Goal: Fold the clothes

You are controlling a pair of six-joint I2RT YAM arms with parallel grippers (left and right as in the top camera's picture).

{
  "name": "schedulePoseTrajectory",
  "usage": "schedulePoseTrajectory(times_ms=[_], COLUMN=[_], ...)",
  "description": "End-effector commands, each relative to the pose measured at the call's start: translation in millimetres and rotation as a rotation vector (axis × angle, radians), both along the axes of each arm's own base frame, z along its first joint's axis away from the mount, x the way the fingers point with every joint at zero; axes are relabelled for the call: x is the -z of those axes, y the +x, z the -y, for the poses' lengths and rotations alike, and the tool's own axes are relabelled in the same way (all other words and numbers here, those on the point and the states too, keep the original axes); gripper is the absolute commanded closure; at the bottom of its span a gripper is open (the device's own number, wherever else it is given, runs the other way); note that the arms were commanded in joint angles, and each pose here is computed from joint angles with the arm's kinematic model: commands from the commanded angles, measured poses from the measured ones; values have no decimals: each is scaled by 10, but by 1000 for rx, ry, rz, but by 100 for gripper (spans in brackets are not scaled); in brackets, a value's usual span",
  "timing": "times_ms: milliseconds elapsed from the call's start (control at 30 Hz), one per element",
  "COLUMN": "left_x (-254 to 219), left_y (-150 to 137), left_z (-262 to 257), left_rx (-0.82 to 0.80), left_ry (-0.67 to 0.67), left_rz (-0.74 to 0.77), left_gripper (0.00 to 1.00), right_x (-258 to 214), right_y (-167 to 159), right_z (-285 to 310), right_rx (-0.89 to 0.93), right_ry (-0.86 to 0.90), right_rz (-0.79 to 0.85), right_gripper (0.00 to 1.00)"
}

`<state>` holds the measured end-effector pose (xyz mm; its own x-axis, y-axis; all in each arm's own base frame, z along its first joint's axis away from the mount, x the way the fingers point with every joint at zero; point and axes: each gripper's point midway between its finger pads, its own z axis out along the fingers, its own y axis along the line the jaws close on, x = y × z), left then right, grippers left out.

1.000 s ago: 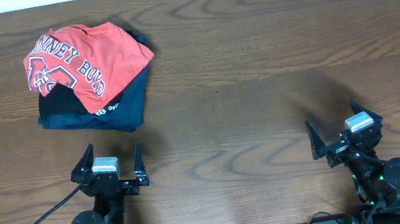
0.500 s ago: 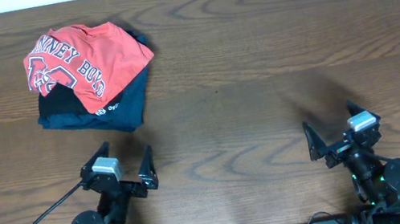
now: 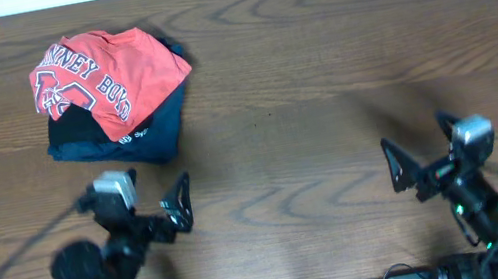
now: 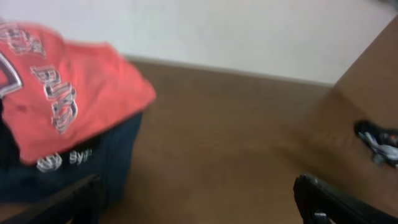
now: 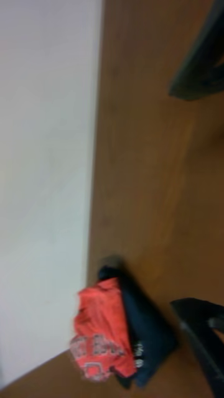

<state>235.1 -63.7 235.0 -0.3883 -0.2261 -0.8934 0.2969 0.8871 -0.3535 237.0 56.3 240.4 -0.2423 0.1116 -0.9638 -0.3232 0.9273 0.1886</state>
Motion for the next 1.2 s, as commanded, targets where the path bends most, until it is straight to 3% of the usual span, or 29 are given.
schedulePoseTrajectory(times_ms=[0,200,400,633,767,900,1167], left_x=[-162,-153,23,141,139,154,158], left_y=[220,498,579,576,560,525,522], left_z=[-1,-17,32,69,70,72,72], left_rx=[3,19,79,99,99,99,99], left_ry=[-19,-17,-22,-46,-46,-48,-48], left_rz=[-152,-536,-754,-817,-821,-838,-840], left_gripper=[2,2,2,2,2,2,2], right_x=[-6,15,175,569,753,809,1260], right_y=[213,666,1073,1483,1619,1490,852], right_z=[109,227,305,1502,2159,2818,3847], right_rx=[57,94,93,560,754,920,1259], right_ry=[-30,-40,-37,143,217,230,264], right_rz=[-151,-456,-598,-751,-735,-720,-788], right_gripper=[1,1,1,1,10,12,14])
